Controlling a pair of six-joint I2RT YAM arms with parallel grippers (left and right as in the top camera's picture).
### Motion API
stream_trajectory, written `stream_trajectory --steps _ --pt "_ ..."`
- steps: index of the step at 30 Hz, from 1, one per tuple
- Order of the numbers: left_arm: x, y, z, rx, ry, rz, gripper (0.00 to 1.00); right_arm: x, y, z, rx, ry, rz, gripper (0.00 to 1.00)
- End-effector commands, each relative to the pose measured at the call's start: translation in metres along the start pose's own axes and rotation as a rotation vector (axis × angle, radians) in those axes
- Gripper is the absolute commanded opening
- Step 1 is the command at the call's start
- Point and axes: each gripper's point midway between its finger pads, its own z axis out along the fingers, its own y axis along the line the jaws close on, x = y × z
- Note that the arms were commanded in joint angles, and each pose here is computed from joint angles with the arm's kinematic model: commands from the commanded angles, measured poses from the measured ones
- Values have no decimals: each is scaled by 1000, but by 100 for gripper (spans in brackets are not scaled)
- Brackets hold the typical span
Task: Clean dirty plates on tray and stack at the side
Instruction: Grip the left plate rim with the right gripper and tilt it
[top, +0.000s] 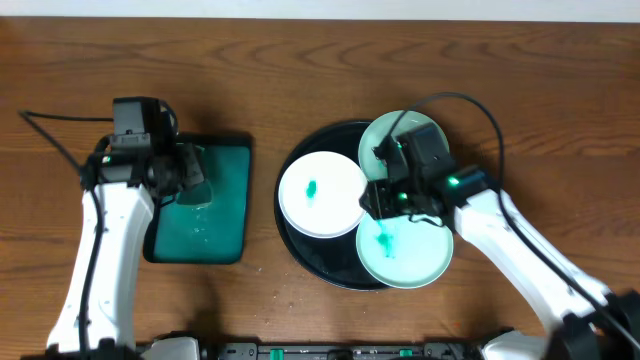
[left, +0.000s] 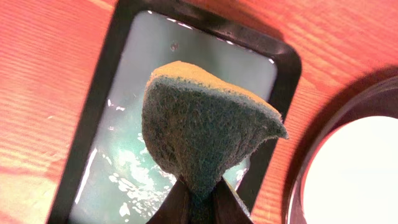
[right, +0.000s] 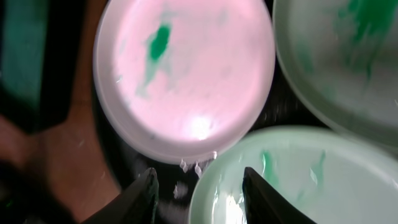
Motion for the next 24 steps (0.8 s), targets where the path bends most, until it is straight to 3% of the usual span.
stream_trajectory --steps 1,6,11,13,16,17,24 --pt "-4 2 -10 -12 -23 -5 7 -3 -16 32 47 41 73 42" --pt "-3 2 -9 -12 -19 -21 7 0 -36 75 81 86 128 40" --pt "-4 2 -9 -11 -24 -24 7 -4 -45 81 123 67 160 38" --pt "-6 2 -9 -10 -28 -23 7 -5 -51 81 157 56 179 31" --pt "-7 1 -6 -10 -27 -36 7 -3 -53 85 167 65 188 4" --pt "-7 2 -5 -11 -23 -39 7 -2 -54 87 169 69 193 1" --pt "0 4 18 -28 48 -70 7 1 -57 95 174 79 214 1"
